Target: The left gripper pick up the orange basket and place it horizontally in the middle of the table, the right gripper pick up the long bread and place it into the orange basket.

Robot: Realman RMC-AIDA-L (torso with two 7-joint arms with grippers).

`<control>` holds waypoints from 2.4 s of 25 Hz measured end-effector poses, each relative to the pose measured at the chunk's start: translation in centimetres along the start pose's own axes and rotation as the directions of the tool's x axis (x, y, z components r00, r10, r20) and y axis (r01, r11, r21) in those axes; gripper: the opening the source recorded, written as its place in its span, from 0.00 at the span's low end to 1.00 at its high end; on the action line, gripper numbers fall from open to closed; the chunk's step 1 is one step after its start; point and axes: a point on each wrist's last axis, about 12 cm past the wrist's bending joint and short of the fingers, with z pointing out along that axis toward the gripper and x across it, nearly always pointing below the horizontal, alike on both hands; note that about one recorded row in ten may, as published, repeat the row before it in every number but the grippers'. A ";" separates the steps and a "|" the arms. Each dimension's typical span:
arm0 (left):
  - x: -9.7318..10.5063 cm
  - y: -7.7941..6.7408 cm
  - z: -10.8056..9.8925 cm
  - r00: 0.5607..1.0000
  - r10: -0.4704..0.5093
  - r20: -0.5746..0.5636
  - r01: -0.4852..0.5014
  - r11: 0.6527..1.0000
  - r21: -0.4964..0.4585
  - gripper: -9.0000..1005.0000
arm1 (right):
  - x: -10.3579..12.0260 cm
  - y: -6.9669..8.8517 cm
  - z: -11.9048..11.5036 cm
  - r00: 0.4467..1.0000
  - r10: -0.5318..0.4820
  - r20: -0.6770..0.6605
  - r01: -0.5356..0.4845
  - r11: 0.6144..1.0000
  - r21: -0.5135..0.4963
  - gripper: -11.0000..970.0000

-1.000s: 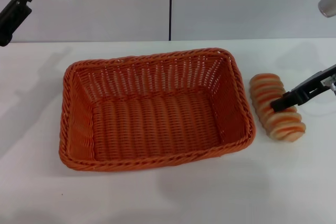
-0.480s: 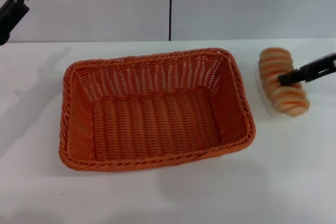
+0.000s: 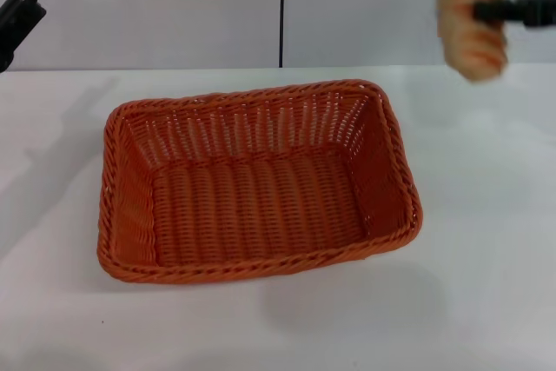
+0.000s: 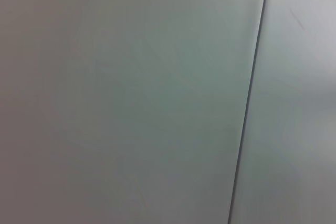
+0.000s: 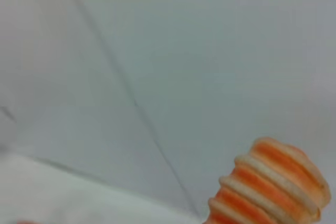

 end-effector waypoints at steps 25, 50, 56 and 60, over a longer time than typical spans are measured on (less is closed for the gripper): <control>0.3 -0.3 -0.1 1.000 -0.013 -0.003 0.013 1.000 0.008 0.81 | 0.7 8.5 9.6 0.978 -0.155 -0.138 0.080 0.895 -0.438 0.50; -0.1 0.8 -1.7 0.988 0.108 0.111 -0.084 0.977 -0.198 0.81 | 13.6 -3.2 -6.4 0.665 -0.191 0.722 0.048 0.976 0.213 0.61; 0.6 1.0 -3.0 0.959 0.235 0.157 -0.157 0.906 -0.393 0.81 | 18.0 -4.1 -9.3 0.490 -0.378 0.786 -0.158 0.848 0.506 0.61; 1.1 0.9 -3.0 0.940 0.310 0.141 -0.213 0.859 -0.466 0.81 | 19.3 -4.1 -10.1 0.436 -0.435 0.788 -0.265 0.775 0.574 0.61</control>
